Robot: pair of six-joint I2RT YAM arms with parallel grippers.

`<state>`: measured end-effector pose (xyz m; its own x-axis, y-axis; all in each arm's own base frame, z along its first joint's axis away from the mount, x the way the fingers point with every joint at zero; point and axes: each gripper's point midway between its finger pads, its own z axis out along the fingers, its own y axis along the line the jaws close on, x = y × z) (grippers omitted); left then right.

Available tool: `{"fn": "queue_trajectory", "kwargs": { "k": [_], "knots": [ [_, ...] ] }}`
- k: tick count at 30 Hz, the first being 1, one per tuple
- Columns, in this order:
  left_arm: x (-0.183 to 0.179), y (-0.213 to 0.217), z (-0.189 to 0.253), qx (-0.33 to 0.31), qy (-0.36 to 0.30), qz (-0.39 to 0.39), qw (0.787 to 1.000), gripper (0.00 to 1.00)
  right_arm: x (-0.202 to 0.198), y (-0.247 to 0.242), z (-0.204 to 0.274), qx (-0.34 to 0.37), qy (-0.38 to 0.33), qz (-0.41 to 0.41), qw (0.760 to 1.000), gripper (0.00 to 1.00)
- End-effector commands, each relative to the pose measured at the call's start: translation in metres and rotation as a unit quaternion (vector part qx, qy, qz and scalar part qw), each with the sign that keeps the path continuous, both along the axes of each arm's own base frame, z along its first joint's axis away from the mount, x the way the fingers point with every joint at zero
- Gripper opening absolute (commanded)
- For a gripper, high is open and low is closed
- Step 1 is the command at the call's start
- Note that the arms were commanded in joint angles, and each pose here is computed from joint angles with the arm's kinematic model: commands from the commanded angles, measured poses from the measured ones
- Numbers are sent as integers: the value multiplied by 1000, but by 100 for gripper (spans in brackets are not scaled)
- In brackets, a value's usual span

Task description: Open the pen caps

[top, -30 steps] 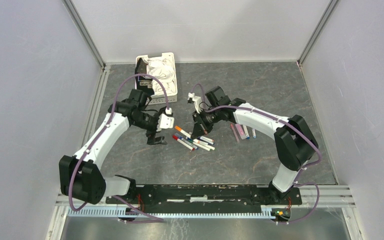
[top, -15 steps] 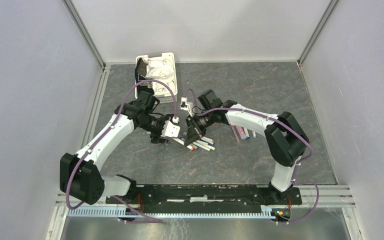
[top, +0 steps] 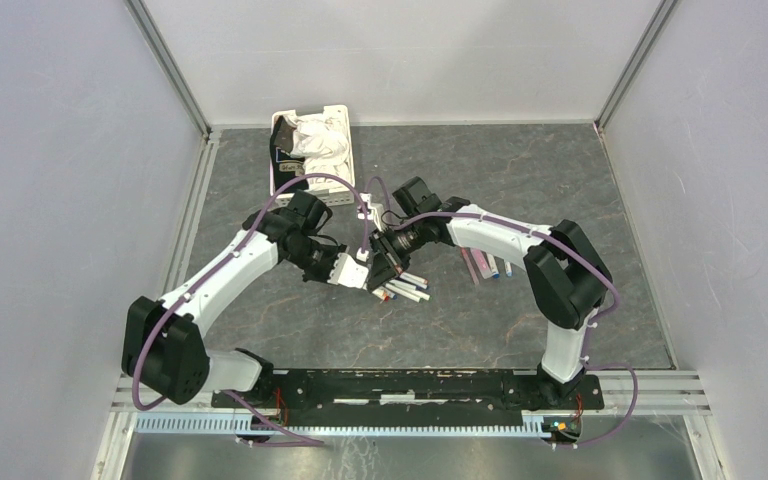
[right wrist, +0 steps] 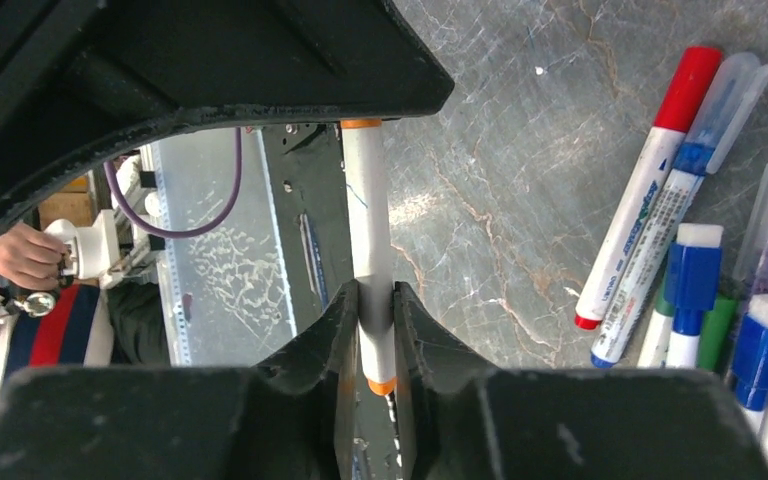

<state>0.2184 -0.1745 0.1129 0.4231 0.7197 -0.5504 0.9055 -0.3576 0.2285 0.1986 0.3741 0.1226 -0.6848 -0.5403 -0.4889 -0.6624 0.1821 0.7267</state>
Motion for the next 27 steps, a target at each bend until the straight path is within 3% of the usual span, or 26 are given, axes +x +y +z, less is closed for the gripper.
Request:
{"fn": "queue_trajectory", "kwargs": {
  "k": [1, 5, 16, 17, 21, 27],
  "knots": [
    [0, -9, 8, -11, -17, -14, 1000, 2, 7, 16, 17, 34, -6, -1, 999, 31],
    [-3, -16, 13, -29, -6, -7, 1000, 2, 8, 33, 25, 66, 10, -10, 998, 43],
    [2, -22, 26, -47, -10, 8, 999, 2, 1, 51, 14, 62, 34, 2, 997, 41],
    [2, -22, 26, -47, -9, 8, 999, 2, 1, 50, 12, 60, 34, 2, 998, 38],
    [5, -18, 23, -34, -18, 9, 999, 2, 2, 45, 9, 46, 27, 0, 999, 0],
    [37, 22, 10, 42, -64, 40, 996, 2, -3, 17, 1, 26, 21, -1, 999, 0]
  ]
}}
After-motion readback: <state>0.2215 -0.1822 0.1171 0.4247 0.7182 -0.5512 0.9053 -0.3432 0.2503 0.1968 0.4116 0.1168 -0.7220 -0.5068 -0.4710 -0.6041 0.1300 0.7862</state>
